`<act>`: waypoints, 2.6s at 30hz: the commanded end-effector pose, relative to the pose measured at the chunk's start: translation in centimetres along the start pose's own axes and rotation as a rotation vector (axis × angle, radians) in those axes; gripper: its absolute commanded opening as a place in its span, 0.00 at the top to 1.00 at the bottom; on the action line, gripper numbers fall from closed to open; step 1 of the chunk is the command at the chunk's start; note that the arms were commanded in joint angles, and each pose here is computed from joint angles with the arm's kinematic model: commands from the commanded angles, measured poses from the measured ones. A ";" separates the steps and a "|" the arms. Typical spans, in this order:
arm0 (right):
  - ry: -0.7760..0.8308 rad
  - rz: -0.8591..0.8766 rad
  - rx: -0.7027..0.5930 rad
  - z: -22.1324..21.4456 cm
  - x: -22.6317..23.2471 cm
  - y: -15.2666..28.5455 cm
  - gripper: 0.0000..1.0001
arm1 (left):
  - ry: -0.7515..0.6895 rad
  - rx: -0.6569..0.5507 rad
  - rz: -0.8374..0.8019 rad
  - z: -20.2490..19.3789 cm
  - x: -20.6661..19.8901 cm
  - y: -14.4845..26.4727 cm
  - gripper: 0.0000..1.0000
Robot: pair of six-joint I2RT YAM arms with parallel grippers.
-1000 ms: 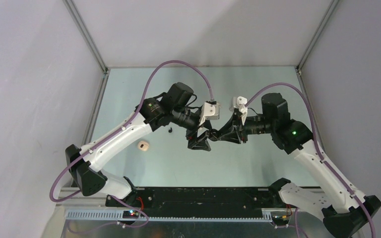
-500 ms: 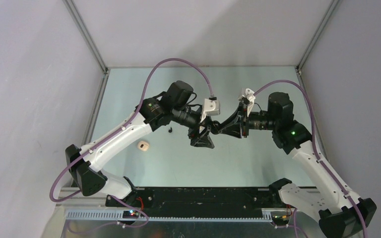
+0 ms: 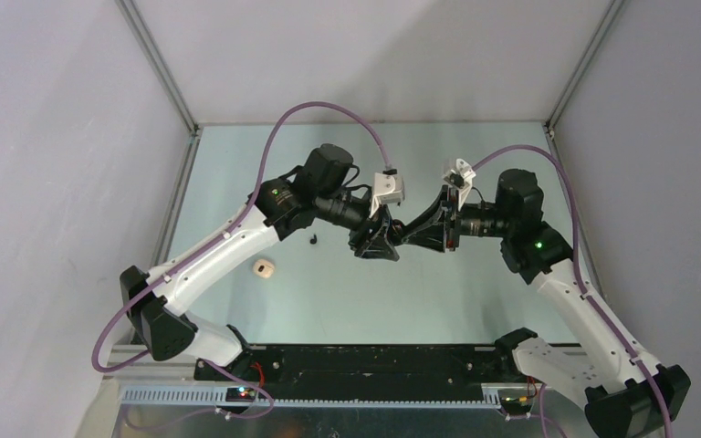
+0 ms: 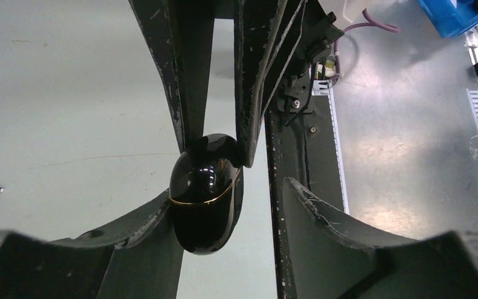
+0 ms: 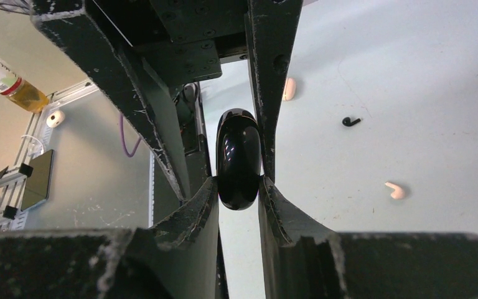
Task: Insert the wireless bluetooth earbuds into the charging case
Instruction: Pass from the right arm to the left, then open the charging case to the charging case.
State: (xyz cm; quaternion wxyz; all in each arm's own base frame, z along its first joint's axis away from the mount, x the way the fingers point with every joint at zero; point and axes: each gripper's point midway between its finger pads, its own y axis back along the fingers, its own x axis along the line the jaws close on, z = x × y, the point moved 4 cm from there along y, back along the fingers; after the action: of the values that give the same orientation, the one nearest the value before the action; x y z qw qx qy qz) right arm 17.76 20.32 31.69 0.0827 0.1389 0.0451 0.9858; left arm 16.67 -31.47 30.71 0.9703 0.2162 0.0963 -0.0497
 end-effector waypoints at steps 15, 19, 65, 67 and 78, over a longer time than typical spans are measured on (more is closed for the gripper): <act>0.039 -0.013 -0.049 1.0 -0.2 0.7 1.00 | 0.011 -0.043 -0.021 0.9 -0.2 0.3 0.43; 0.037 -0.010 -0.042 0.8 -0.3 0.6 1.00 | 0.018 -0.048 -0.019 1.0 0.0 0.2 0.53; 0.169 -0.216 -0.059 1.3 -2.2 1.7 0.44 | -0.001 -0.004 -0.060 -0.8 -0.3 -0.2 1.00; 0.183 -0.228 -0.064 1.5 -2.2 1.9 0.43 | -0.002 -0.004 -0.059 -0.8 -0.3 -0.2 1.00; 0.250 -0.269 -0.066 3.1 -1.5 2.9 0.35 | -0.004 -0.011 -0.021 -0.5 0.2 0.4 1.00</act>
State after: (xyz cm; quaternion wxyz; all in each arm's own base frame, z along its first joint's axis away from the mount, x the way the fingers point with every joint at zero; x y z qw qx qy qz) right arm 19.85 17.95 32.19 0.1995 0.0481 0.0479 0.9775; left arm 16.73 -31.23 29.53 0.9662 0.2242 0.1134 -0.0583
